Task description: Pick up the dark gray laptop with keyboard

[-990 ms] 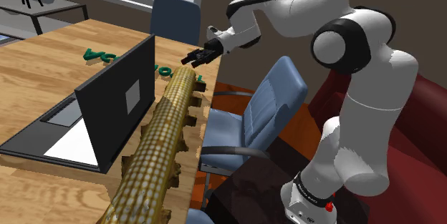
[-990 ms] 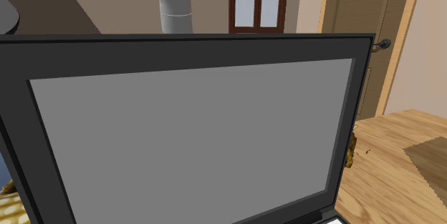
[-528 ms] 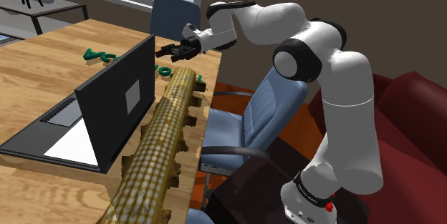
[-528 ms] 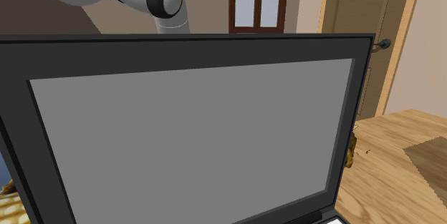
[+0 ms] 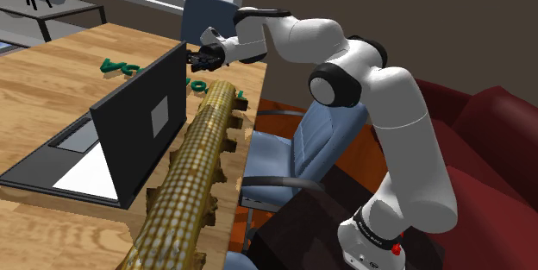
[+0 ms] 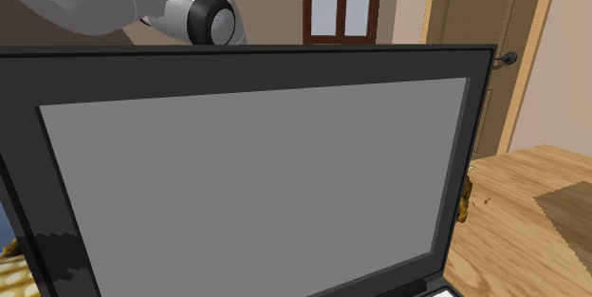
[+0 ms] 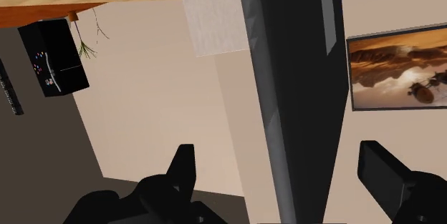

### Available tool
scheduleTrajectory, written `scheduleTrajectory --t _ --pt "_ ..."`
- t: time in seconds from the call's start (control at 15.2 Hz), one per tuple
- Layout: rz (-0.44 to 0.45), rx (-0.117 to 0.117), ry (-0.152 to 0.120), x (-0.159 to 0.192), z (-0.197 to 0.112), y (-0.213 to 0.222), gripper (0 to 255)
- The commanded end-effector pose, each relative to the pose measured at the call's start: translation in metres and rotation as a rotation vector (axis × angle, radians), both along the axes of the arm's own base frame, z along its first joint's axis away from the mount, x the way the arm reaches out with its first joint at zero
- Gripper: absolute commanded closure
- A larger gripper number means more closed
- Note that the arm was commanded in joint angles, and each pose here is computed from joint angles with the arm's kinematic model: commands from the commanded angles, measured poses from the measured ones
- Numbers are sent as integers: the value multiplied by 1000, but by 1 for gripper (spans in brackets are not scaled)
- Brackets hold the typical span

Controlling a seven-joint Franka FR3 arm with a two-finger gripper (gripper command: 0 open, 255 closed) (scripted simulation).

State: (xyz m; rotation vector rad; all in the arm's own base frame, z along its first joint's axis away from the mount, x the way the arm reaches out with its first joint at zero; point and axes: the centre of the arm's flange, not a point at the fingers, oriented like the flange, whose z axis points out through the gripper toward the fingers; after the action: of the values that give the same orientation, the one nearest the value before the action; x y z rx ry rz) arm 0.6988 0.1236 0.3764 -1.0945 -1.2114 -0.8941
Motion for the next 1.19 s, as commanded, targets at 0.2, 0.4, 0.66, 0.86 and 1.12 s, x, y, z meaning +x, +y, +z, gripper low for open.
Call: scheduleTrajectory --t 0.2,0.4,0.66,0.86,1.12 --pt "1 2 -1 1 -24 0 0" --pt "1 2 -1 0 -23 0 255" --pt "1 2 -1 0 -23 0 255" --pt "1 2 -1 0 -23 0 255" --pt "1 2 -1 1 -8 0 255"
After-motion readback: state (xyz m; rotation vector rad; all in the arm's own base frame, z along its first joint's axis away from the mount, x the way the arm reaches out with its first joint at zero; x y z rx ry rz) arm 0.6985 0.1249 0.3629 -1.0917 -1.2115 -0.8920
